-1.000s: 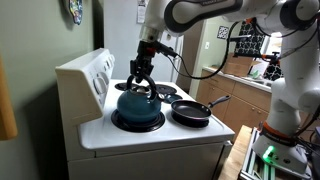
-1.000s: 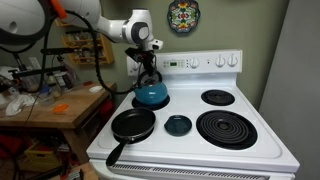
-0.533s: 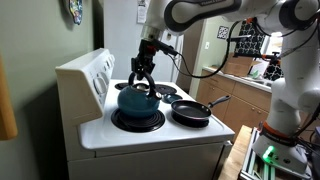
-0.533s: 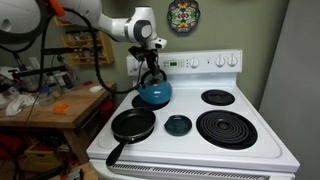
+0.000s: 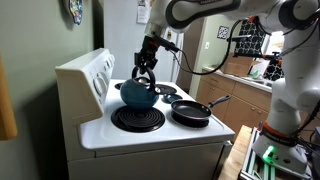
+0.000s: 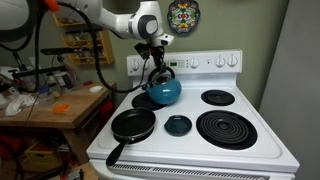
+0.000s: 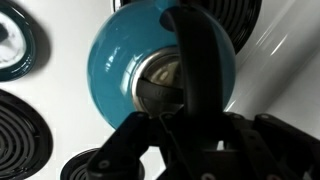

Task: Place the teapot on the front right plate and the pan on the front left plate of the stove

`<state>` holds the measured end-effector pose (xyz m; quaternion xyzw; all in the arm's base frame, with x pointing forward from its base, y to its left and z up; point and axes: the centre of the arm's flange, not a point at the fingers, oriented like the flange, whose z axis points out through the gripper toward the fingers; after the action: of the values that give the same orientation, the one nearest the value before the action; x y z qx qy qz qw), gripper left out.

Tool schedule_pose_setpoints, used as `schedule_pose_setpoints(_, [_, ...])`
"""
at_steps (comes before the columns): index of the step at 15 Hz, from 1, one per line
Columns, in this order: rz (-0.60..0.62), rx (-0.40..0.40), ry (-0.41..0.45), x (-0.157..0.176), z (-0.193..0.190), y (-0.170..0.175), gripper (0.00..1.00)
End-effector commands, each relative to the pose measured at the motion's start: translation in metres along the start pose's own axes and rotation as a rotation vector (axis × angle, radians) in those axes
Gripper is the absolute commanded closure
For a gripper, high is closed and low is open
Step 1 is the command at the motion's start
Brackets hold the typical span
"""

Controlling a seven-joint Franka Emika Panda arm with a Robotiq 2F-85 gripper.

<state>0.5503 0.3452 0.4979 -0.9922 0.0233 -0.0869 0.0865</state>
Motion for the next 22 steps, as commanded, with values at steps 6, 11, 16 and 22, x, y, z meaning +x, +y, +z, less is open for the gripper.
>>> schedule_pose_setpoints(6, [0.001, 0.000, 0.001, 0.000, -0.001, 0.001, 0.91])
schedule_pose_setpoints(11, [0.148, 0.022, -0.001, 0.039, 0.004, 0.034, 0.98])
schedule_pose_setpoints(16, [0.280, 0.030, 0.055, 0.084, -0.006, 0.080, 0.98])
schedule_pose_setpoints(22, [0.360, 0.076, 0.144, 0.134, 0.000, 0.093, 0.98])
